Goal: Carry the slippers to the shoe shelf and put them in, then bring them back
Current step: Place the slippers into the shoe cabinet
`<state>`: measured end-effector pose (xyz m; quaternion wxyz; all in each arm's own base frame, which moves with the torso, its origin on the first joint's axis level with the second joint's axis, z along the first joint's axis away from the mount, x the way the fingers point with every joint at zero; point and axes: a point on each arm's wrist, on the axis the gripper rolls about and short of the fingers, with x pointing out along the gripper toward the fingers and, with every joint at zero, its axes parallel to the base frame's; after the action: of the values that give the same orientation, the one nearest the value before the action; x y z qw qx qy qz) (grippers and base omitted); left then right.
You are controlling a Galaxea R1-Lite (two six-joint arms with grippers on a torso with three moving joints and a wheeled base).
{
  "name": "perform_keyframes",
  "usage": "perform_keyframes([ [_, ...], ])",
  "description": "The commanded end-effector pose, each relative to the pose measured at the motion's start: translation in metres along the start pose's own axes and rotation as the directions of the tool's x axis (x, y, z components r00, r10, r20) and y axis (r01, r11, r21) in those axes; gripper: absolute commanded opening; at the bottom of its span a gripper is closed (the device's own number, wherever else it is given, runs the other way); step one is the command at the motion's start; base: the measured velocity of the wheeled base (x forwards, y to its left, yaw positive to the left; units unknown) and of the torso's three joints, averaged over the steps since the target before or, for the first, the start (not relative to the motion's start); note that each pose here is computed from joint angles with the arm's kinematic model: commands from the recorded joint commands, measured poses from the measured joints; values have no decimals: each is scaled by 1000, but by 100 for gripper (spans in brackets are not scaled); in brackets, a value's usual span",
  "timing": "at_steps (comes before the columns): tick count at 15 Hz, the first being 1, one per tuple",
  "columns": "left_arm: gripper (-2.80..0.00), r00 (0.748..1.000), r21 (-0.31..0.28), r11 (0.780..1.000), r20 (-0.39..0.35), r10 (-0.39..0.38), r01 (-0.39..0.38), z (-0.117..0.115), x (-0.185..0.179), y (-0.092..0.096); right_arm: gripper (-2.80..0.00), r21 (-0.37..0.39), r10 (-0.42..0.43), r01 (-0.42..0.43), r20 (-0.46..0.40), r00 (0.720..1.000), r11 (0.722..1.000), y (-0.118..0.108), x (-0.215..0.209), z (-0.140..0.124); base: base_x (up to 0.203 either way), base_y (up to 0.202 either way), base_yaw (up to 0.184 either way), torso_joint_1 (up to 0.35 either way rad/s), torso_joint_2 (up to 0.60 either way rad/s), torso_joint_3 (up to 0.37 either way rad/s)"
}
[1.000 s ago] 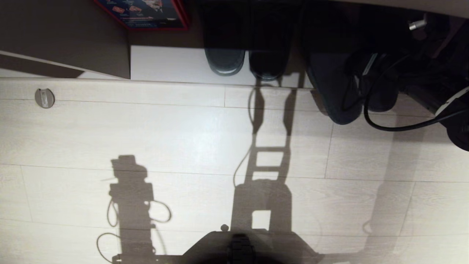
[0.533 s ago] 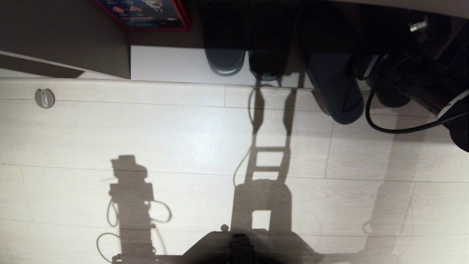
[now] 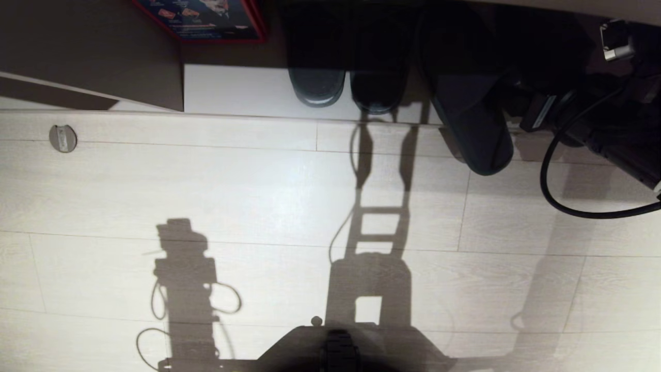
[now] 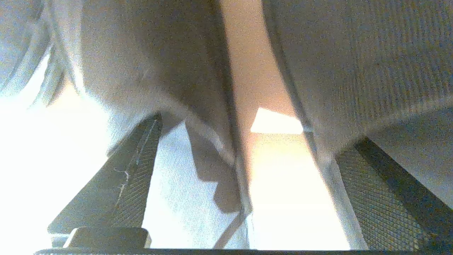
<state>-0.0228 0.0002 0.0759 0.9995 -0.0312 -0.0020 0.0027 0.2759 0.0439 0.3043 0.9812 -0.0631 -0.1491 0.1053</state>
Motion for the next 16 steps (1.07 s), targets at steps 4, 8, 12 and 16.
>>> perform_keyframes([
  [4, -280, 1000, -1, 1000, 2, 1, -1, 0, 0, 0, 0, -1, 12, -12, -37, 999, 1000, 4, -29, -6, 0, 0, 0, 0, 0, 0],
  [8, -280, 1000, -1, 1000, 2, 1, -1, 0, 0, 0, -280, -6, 9, -9, -22, 1000, 1000, 4, -41, 0, 0, 0, 0, 0, 0, 0],
  [12, -280, 1000, -1, 1000, 1, 1, -1, 0, 0, 0, -280, -14, 1, -2, -3, 1000, 1000, 4, -55, 8, 0, 0, 0, 0, 0, 0],
  [16, -280, 1000, -1, 1000, 2, 1, -1, 0, 0, 0, -280, -15, 3, -4, -13, 1000, 1000, 7, -90, 7, 0, 0, 0, 0, 0, 0],
])
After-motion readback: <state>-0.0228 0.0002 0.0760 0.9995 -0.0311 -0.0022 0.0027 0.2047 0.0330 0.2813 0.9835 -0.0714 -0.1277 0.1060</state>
